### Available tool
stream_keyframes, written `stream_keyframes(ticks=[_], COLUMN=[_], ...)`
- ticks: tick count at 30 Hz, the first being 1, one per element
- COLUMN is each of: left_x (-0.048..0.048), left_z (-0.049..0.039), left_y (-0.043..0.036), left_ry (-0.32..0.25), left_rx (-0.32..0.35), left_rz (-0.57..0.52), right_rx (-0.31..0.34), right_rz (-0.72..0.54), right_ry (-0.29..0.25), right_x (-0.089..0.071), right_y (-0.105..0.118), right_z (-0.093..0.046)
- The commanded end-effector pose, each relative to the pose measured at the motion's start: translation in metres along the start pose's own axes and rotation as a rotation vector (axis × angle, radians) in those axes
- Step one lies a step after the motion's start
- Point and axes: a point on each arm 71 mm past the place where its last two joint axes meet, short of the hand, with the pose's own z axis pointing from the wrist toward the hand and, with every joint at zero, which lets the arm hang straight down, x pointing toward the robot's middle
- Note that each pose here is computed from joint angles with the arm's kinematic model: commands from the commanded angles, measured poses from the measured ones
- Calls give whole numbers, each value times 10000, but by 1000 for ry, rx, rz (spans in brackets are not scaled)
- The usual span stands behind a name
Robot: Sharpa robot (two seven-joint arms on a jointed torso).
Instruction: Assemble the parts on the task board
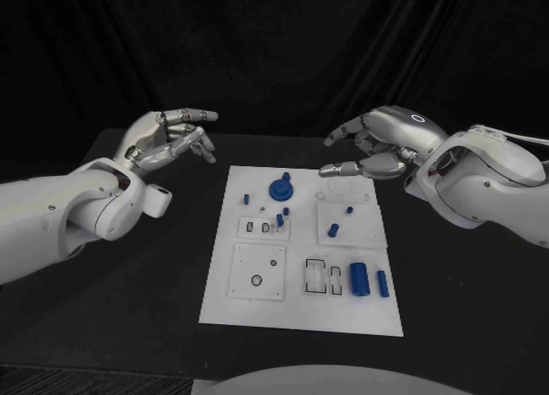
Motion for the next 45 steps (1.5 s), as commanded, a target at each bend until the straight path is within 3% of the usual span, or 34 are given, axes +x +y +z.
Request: stream_keyframes(ticks=[1,6,9,14,19,25,32,36,45], left_x=[-8,65,203,390,569,839,1023,1079,1150], left_z=[118,273,326,349,406,514,599,634,664], left_y=[-148,-210,-170,-80,-33,-45,-87,-110,-95], left_ry=[86,210,326,474,578,686,741,747,771], left_rx=[52,-50,-184,-395,-512,-556,-518,-483,-506], left_rz=[385,576,669,744,790,824,822,813,826], right_rx=[74,111,131,151,181,227,246,256,262], right_rz=[44,38,36,34,33,34,39,39,43], right_ry=[56,75,58,7,-64,-96,-95,-93,-103], right_x=[21,29,25,1,-53,-53,-20,6,40], right_y=[-74,-169,-238,-328,-416,-523,-543,-575,-601], right_z=[-12,-26,-42,-91,-182,-317,-352,-372,-437])
